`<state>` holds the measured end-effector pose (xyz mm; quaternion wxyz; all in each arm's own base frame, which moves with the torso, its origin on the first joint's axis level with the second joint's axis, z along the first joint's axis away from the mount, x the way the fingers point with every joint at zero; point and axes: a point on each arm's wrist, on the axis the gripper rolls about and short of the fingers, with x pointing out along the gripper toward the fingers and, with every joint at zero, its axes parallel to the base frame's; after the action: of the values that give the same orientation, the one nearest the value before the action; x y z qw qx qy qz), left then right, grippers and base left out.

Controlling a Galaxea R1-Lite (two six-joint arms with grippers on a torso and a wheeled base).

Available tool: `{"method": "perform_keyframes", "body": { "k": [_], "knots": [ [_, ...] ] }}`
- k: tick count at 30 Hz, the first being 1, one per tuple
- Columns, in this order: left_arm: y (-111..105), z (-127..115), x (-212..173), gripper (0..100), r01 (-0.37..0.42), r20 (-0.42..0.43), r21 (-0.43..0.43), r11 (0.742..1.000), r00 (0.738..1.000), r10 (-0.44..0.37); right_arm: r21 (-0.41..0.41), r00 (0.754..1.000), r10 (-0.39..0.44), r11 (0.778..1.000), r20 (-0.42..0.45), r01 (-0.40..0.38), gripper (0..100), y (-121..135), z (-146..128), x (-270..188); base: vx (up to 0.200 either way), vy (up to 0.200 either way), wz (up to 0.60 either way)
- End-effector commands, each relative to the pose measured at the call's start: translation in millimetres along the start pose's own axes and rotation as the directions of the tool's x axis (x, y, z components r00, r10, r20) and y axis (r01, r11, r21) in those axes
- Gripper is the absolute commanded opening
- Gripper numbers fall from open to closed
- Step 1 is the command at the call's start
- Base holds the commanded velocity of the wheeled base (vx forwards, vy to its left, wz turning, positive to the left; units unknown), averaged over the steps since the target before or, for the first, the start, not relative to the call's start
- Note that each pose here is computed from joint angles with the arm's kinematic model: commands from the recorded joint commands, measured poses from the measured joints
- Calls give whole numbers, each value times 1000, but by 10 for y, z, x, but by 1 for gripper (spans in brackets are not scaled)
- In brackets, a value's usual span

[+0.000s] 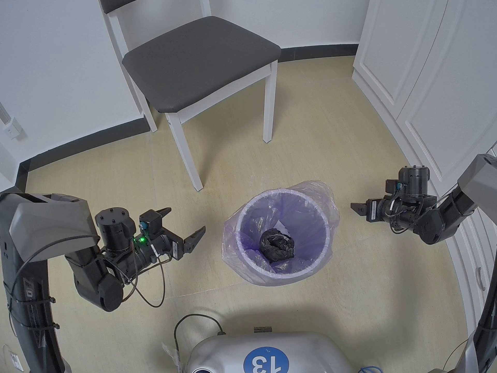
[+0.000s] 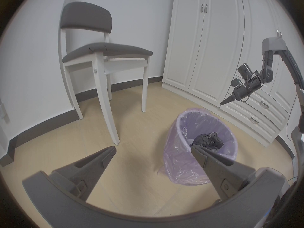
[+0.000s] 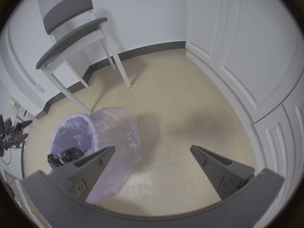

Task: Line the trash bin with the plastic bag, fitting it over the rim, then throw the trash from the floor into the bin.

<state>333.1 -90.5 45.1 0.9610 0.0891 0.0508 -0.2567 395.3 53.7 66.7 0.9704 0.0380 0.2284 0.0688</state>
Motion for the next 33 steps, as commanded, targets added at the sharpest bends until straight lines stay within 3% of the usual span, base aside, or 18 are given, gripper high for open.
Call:
{"method": "perform_keyframes", "body": {
  "k": [1, 9, 28, 33],
  "knots": [
    [79, 283, -88, 100, -25, 57, 17, 1000, 998, 24, 22, 999, 39, 999, 12, -39, 100, 170, -144, 246, 0, 0, 0],
    [141, 279, -78, 100, -32, 45, 16, 999, 999, 31, 43, 996, 69, 997, 49, -71, 100, 279, -306, 514, 0, 0, 0],
    [167, -41, 7, 100, -39, 11, 8, 999, 999, 39, 69, 998, 56, 996, 8, -57, 100, 187, -957, 1194, 0, 0, 0],
    [196, -34, 39, 100, -48, 35, 5, 999, 998, 48, 84, 999, 38, 996, 32, -40, 100, 36, -852, 1227, 0, 0, 0]
  ]
}}
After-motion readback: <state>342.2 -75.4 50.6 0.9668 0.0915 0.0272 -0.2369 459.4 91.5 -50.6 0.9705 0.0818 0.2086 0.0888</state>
